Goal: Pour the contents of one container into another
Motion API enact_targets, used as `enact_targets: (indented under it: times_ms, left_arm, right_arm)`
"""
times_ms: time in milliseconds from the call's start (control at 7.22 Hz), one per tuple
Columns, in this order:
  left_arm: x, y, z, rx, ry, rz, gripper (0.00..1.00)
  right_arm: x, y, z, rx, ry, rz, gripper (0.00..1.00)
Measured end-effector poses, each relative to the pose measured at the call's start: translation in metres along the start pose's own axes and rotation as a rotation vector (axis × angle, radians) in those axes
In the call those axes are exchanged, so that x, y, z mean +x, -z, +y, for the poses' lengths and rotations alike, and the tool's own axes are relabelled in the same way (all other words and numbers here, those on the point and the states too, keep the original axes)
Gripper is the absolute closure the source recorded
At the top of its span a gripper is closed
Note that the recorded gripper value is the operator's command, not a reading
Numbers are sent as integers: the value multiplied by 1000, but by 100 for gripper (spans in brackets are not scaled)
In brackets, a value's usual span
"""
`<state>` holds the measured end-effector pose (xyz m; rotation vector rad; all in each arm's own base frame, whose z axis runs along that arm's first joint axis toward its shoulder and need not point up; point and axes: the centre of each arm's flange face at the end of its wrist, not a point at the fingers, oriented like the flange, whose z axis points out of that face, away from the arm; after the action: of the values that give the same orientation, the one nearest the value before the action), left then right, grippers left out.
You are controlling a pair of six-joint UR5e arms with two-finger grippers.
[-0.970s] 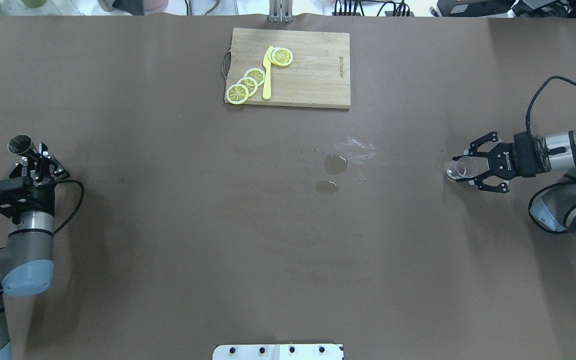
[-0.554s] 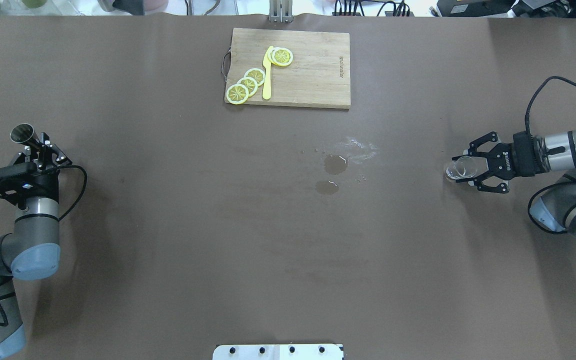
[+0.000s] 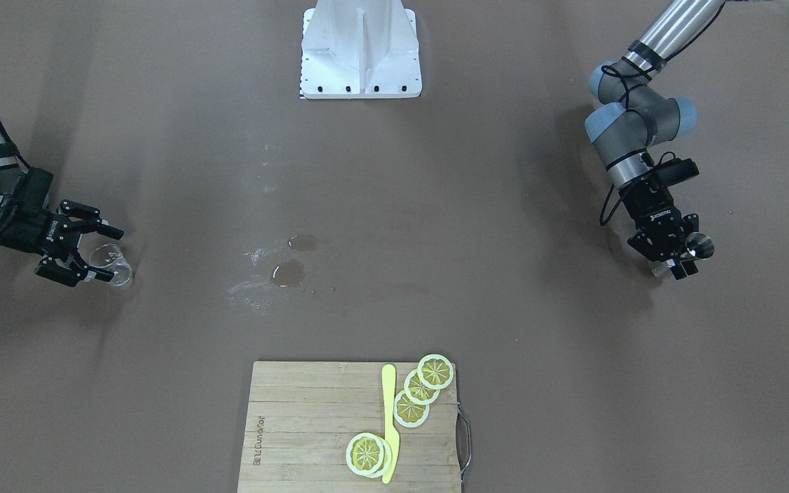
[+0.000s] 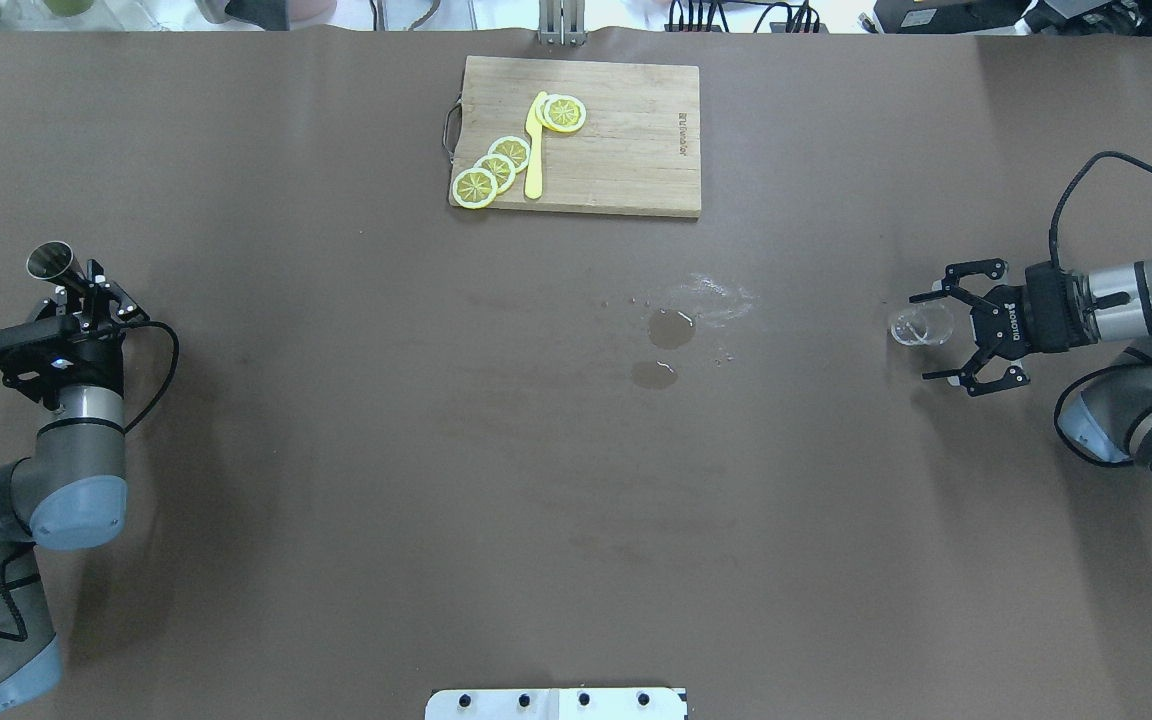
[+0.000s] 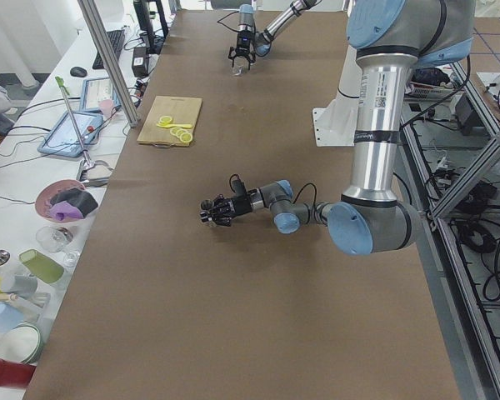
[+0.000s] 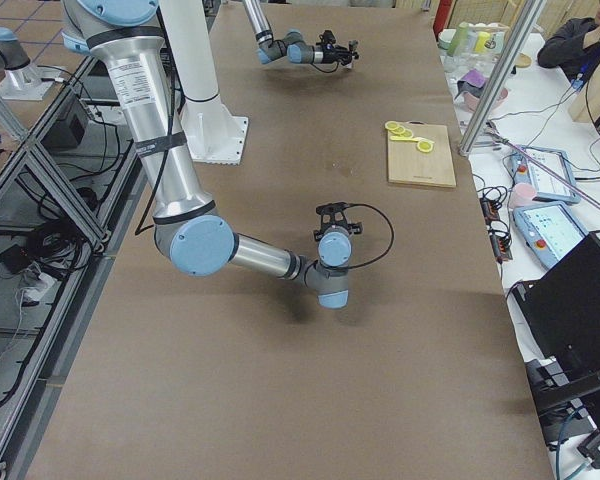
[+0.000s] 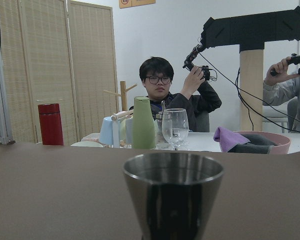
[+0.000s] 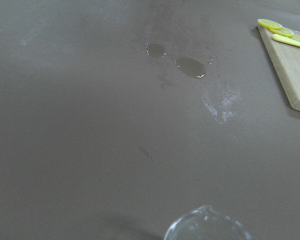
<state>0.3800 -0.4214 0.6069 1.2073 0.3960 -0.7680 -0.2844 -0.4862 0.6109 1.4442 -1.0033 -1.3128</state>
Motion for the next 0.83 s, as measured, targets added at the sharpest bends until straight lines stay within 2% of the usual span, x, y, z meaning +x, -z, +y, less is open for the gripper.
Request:
enact_targets:
  times_ms: [139,416,554,693,831]
  left_arm:
    - [0,0,0,-3,3,0,49]
    - [0,0,0,-5,8,0,22]
    - [1,0,0,-7,10,1,16]
    - [2,2,-1,-8,12,4,2]
    - [4,3,-2,-9,15,7,2]
  right_arm:
    - [0,0,0,0,0,0,0]
    - [0,0,0,1,0,0,0]
    - [1,0,-1,1,1,2,0]
    - [2,-1,-1,0,1,4,0]
    - [3,-2,0,-3,-2,8,0]
